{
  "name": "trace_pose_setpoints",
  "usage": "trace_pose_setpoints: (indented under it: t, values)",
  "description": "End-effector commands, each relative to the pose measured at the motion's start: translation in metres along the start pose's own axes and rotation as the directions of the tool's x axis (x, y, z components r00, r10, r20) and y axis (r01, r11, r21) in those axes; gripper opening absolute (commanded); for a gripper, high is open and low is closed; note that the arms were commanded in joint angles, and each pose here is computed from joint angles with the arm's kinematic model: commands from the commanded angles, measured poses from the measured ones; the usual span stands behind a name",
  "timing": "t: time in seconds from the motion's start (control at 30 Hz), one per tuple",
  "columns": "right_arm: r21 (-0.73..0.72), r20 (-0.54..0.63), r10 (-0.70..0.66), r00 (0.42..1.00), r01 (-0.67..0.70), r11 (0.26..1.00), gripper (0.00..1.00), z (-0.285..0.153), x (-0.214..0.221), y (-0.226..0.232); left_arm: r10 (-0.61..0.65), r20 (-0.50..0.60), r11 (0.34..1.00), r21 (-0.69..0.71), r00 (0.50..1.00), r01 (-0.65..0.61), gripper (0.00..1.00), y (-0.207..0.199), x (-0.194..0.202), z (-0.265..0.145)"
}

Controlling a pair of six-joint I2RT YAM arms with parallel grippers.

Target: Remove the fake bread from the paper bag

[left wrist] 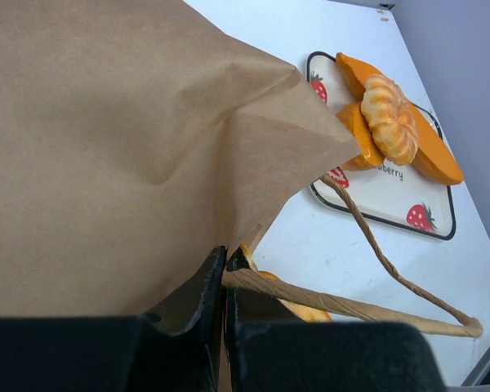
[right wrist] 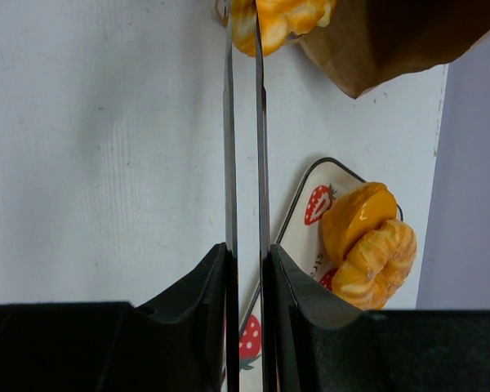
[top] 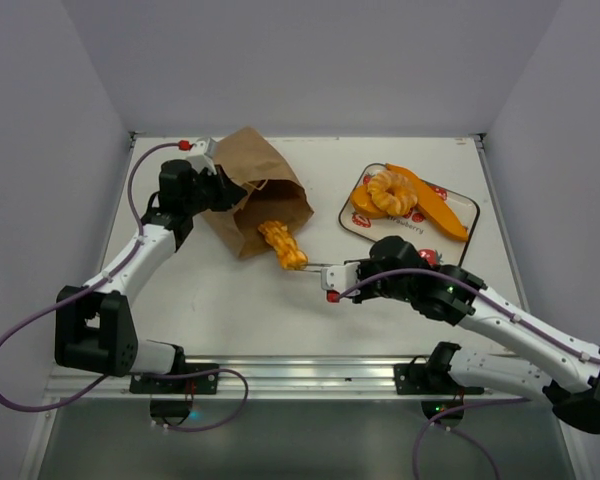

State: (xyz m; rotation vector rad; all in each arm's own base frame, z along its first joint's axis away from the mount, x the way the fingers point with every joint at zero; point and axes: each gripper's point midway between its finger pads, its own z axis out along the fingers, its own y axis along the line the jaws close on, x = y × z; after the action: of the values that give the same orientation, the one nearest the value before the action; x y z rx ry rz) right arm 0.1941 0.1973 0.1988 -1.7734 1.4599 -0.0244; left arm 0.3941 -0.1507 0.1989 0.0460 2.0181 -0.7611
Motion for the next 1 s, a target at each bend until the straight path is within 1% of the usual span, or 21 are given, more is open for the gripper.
trace_pose_setpoints:
  t: [0.0, 0.13, 0.23, 0.53, 0.57, 0.73, 0.9, 0.93, 0.97]
  values:
    - [0.11, 0.033, 0.051, 0.998, -0.054, 0.992, 0.0, -0.004, -0.007, -0.026, 0.01, 0.061, 0.998, 0.066, 0.998, -0.014, 0.06, -0.019, -0.025, -0.007]
    - [0.129, 0.066, 0.088, 0.994, -0.096, 0.987, 0.0, -0.012, -0.012, -0.036, 0.026, 0.059, 0.998, 0.051, 0.998, -0.029, 0.06, -0.016, -0.024, -0.008]
    - [0.13, 0.07, 0.103, 0.992, -0.112, 0.985, 0.0, -0.016, -0.012, -0.038, 0.028, 0.061, 0.998, 0.046, 0.998, -0.03, 0.06, -0.015, -0.025, -0.008]
    - [0.133, 0.101, 0.133, 0.986, -0.146, 0.98, 0.0, -0.035, -0.015, -0.044, 0.028, 0.088, 1.0, -0.004, 0.996, -0.028, 0.06, -0.011, -0.043, -0.005]
    - [0.138, 0.103, 0.134, 0.986, -0.148, 0.979, 0.0, -0.037, -0.014, -0.045, 0.021, 0.077, 1.0, -0.011, 0.997, -0.02, 0.06, -0.009, -0.041, -0.002]
    - [0.163, 0.111, 0.141, 0.984, -0.157, 0.974, 0.0, -0.046, -0.012, -0.047, 0.014, 0.098, 1.0, -0.018, 0.995, -0.012, 0.06, -0.009, -0.059, 0.007]
    - [0.219, 0.102, 0.148, 0.984, -0.167, 0.961, 0.0, -0.058, -0.004, -0.054, -0.006, 0.094, 0.999, -0.042, 0.996, 0.009, 0.06, -0.001, -0.063, 0.02]
    - [0.229, 0.097, 0.151, 0.984, -0.17, 0.959, 0.0, -0.06, -0.002, -0.054, -0.018, 0.067, 0.998, -0.063, 0.998, 0.022, 0.06, 0.004, -0.057, 0.02]
    - [0.238, 0.099, 0.152, 0.983, -0.171, 0.956, 0.0, -0.064, -0.001, -0.055, -0.017, 0.067, 0.997, -0.073, 0.998, 0.022, 0.06, 0.007, -0.06, 0.024]
